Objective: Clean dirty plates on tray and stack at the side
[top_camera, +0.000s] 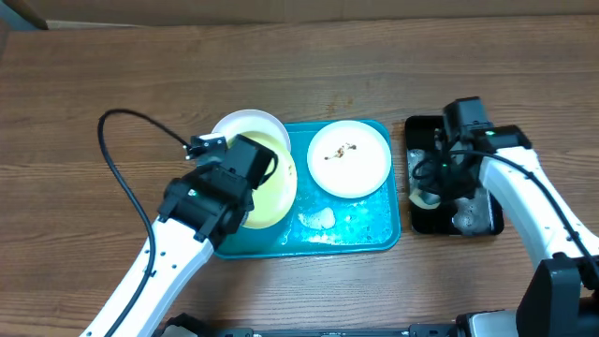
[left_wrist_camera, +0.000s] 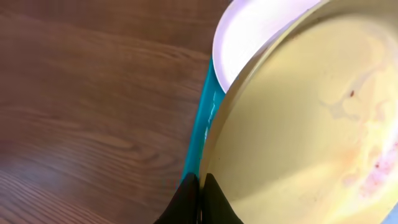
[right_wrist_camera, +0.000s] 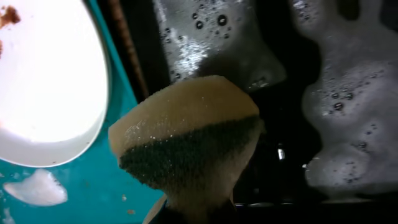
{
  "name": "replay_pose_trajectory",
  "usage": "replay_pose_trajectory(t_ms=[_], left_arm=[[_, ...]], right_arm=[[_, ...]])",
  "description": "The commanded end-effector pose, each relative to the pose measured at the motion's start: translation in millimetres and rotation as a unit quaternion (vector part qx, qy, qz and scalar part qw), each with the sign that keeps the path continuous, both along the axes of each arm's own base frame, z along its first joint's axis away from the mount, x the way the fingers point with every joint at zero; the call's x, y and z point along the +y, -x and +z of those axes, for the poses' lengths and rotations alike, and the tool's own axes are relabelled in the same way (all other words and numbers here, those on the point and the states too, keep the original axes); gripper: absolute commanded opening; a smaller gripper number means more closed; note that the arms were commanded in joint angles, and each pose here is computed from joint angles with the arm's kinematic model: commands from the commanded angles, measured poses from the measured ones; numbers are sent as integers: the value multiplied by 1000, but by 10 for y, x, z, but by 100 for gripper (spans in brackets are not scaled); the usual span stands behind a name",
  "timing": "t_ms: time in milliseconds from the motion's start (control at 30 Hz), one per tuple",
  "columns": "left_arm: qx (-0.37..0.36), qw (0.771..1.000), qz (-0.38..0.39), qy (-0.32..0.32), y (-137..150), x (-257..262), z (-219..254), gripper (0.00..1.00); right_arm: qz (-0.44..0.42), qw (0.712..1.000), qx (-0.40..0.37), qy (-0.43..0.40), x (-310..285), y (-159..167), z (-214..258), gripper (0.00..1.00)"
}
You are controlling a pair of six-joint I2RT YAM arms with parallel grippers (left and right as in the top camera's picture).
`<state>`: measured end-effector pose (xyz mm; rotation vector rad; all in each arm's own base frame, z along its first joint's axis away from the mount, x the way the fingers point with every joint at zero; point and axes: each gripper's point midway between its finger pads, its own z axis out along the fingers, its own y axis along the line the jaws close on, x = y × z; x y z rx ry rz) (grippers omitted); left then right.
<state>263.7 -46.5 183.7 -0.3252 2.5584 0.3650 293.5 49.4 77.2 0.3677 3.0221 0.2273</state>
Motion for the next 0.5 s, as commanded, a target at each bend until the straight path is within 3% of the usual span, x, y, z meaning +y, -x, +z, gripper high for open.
replay_pose_trajectory(t_ms=[0,233,467], left_arm=[[-55,994,-18,-87,-97,93,295,4],[-105,975,-69,-182,-145,-117,494,4],[-96,942,-169,-274,-269,-561,397,4]], right_arm=[[17,1000,-24,-5,-74,-75,113,4],[10,1000,-24,-5,-113,-77,109,4],[10,1000,-24,-5,-113,-75,108,4]])
